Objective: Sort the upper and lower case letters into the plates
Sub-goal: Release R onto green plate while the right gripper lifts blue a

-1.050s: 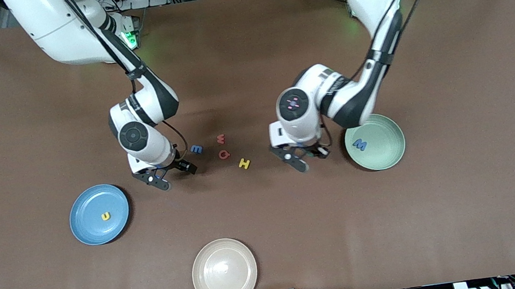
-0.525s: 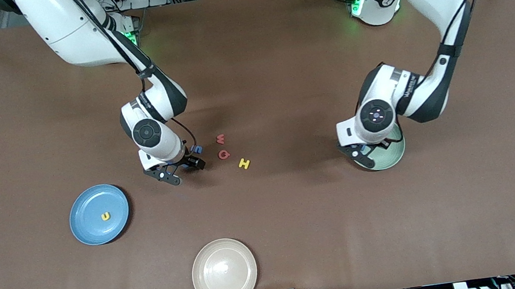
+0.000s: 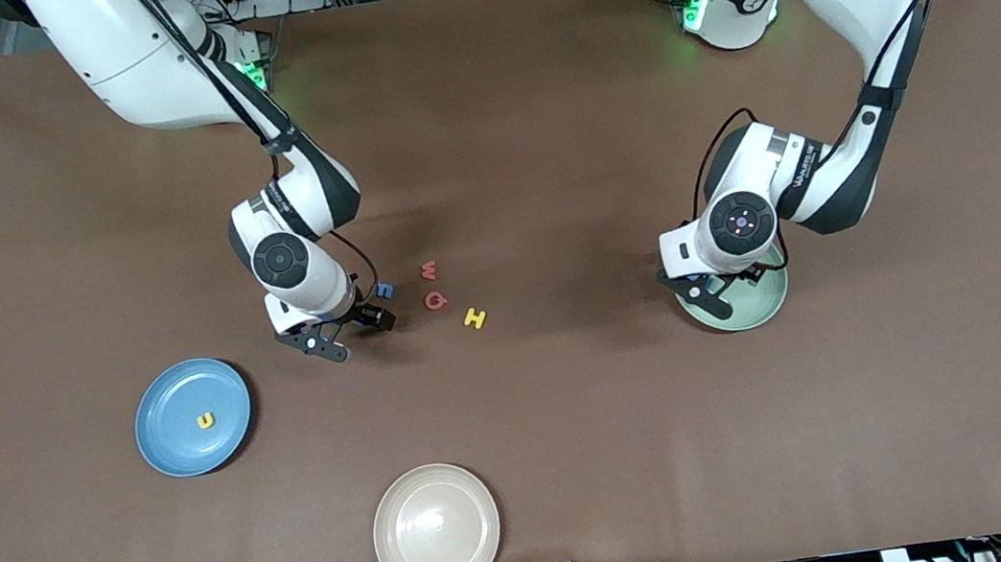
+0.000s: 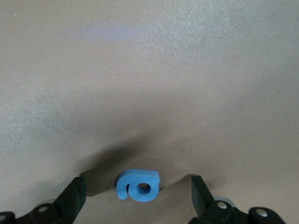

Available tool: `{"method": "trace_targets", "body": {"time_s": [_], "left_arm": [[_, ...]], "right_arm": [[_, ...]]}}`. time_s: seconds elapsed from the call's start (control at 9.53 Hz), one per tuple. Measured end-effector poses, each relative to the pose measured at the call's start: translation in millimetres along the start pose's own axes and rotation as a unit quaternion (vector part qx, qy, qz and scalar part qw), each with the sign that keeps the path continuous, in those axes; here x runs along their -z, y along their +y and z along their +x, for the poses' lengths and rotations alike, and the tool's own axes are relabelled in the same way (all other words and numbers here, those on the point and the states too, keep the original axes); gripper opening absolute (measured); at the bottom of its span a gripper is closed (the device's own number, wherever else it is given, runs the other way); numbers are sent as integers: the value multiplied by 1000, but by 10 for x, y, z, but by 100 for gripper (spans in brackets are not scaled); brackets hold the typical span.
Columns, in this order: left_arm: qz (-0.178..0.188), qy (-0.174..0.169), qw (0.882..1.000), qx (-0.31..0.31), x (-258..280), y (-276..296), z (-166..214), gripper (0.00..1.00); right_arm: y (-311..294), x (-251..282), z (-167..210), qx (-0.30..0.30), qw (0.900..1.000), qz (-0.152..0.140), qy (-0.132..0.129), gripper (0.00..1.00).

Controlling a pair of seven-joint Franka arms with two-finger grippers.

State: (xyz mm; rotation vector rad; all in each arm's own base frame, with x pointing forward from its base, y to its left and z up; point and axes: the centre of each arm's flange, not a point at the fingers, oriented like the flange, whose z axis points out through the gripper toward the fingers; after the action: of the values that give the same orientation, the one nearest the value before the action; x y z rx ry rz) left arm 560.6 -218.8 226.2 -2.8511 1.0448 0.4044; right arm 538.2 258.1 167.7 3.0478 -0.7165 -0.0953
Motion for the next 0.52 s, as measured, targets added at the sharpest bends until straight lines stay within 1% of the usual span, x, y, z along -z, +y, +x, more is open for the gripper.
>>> {"method": "trace_targets", "body": {"time_s": [0.1, 0.21, 0.31, 0.42, 0.52], "left_arm": [[-29, 17, 999, 17, 24, 67, 43, 100], [-46, 37, 998, 28, 55, 123, 99, 100], [-50, 55, 997, 37, 88, 198, 170, 100], [-49, 70, 995, 50, 129, 356, 286, 100], [-49, 88, 993, 60, 174, 613, 462, 100]], "right_arm": [[-8, 18, 9, 0, 1000, 4, 3, 83], [-2, 47, 19, -1, 1000, 10, 8, 65], [44, 52, 15, -3, 1000, 16, 13, 52], [90, 71, -7, -4, 999, 26, 20, 41], [118, 74, -29, -4, 999, 33, 26, 39]]}}
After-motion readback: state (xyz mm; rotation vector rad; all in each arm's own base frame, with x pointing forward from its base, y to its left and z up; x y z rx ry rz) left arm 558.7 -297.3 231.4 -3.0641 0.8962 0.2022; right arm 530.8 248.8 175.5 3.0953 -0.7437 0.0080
